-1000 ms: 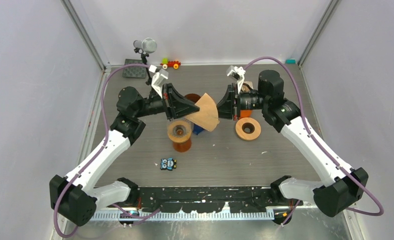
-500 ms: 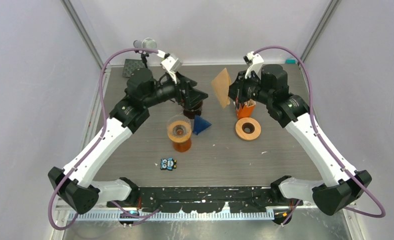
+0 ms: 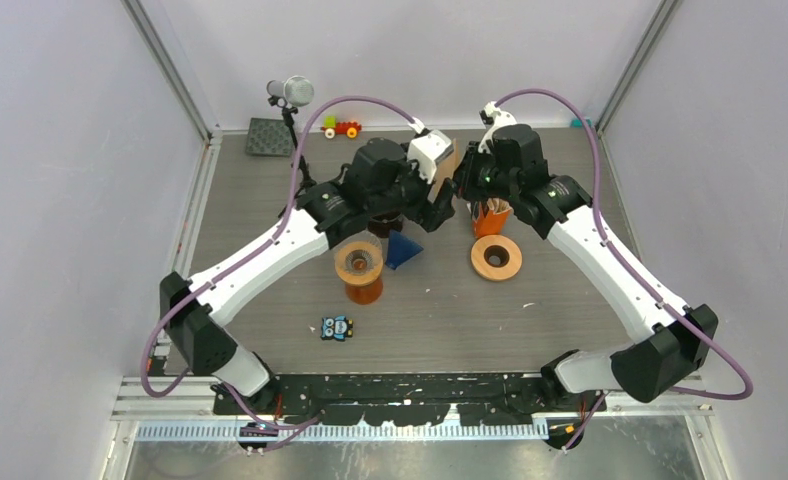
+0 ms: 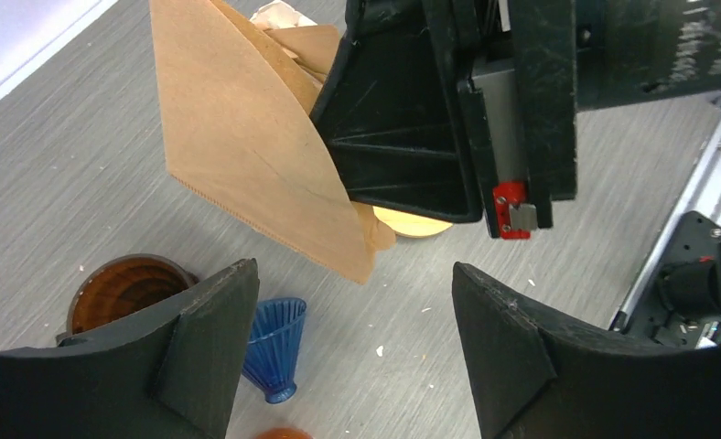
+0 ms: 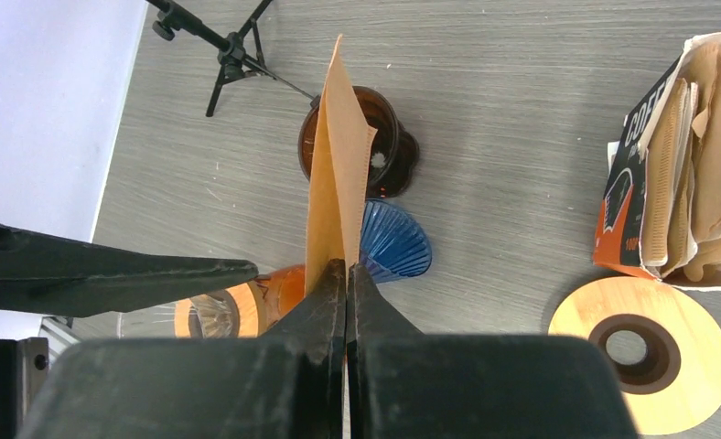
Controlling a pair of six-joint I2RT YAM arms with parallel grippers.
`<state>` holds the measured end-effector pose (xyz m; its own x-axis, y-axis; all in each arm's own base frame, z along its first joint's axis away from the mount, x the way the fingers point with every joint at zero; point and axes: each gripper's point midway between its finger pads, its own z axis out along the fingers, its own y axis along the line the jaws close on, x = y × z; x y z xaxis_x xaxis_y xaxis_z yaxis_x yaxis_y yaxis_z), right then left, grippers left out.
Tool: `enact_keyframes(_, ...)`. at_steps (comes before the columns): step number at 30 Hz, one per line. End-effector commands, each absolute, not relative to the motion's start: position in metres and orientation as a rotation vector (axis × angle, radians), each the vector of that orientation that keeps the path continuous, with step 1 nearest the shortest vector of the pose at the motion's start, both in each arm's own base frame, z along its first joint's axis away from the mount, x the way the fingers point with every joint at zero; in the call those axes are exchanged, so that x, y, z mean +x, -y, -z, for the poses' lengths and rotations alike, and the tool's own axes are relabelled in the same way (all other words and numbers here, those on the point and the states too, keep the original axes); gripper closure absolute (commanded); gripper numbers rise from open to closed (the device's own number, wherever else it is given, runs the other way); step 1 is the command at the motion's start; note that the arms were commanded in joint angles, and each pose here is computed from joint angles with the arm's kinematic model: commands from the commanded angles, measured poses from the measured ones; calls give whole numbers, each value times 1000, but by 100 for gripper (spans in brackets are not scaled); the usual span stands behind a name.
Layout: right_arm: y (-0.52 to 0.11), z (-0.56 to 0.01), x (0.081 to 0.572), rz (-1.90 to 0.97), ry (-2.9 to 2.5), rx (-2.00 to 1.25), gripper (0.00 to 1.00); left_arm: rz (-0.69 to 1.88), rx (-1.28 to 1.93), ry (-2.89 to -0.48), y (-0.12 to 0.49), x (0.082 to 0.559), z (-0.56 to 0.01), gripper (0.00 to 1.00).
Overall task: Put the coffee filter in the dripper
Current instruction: Place the coffee filter in the coffee dripper.
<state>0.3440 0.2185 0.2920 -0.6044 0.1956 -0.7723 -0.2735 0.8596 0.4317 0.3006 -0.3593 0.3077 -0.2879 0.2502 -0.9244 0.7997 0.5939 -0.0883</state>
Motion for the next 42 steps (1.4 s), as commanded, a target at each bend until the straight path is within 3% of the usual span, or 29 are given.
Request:
enact_keyframes(1, -219, -318, 346, -680, -2055, -12, 99, 578, 830, -1788, 358, 315, -327, 21)
enact_keyframes(33, -216, -312, 338, -690, -2040, -38, 99, 410, 828, -1785, 360, 345, -320, 43)
enact_keyframes(42, -214, -303, 338, -663, -2030, -76, 99, 392, 799, -1777, 353, 346, -327, 41)
